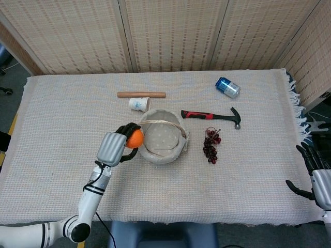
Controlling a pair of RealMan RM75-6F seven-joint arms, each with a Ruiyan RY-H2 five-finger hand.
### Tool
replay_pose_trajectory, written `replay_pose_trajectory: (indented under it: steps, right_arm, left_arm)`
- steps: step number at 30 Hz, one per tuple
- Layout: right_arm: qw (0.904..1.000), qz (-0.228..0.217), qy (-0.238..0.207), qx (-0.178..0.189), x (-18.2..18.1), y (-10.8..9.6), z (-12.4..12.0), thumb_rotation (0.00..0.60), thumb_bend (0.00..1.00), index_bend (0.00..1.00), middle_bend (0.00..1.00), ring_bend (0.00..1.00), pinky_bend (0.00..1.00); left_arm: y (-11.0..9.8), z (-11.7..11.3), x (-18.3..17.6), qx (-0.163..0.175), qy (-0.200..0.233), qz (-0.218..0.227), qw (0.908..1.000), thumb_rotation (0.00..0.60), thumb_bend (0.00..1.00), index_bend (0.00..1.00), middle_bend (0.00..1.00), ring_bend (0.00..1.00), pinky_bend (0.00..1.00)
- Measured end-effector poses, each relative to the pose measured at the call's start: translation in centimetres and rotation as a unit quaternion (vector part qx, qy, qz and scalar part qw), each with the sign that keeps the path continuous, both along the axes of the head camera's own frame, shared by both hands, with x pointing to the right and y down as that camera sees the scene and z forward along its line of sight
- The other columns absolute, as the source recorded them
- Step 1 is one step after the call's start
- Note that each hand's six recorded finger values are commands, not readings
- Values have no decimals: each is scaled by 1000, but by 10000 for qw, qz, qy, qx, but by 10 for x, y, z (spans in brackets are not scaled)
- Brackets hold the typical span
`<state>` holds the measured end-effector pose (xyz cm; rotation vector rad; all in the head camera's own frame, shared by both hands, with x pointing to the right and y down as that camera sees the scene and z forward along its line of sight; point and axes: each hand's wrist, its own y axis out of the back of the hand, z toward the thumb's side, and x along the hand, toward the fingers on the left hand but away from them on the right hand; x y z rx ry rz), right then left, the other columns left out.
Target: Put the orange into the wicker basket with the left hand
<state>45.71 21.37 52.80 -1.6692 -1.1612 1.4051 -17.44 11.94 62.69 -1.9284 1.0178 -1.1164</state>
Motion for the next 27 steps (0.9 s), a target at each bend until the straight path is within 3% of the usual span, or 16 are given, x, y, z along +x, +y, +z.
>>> replay_pose_trajectory:
  steps: [10, 13, 18, 23, 27]
  right_arm:
    - [10000, 25, -41, 2, 1, -1, -1, 600, 110, 0, 0, 0, 216]
    - [10000, 42, -46, -5, 3, -1, -2, 600, 110, 0, 0, 0, 216]
    - [10000, 36, -48, -23, 3, -2, -1, 600, 110, 0, 0, 0, 216]
    - [10000, 27, -35, -33, 2, -1, -1, 600, 110, 0, 0, 0, 216]
    - [10000, 11, -16, -51, 1, -1, 0, 600, 110, 0, 0, 0, 216]
  left_arm:
    - [1, 24, 32, -123, -292, -231, 9992, 600, 453, 245, 347, 549, 648]
    - [5, 32, 37, -75, -449, -230, 9987, 600, 433, 152, 243, 439, 542]
    - [9, 38, 39, -270, -451, -253, 9983, 600, 392, 7, 96, 233, 313]
    - [9, 38, 35, -455, -429, -218, 9978, 600, 348, 0, 3, 73, 184]
    - [8, 36, 32, -469, -425, -200, 9978, 600, 317, 0, 0, 8, 146]
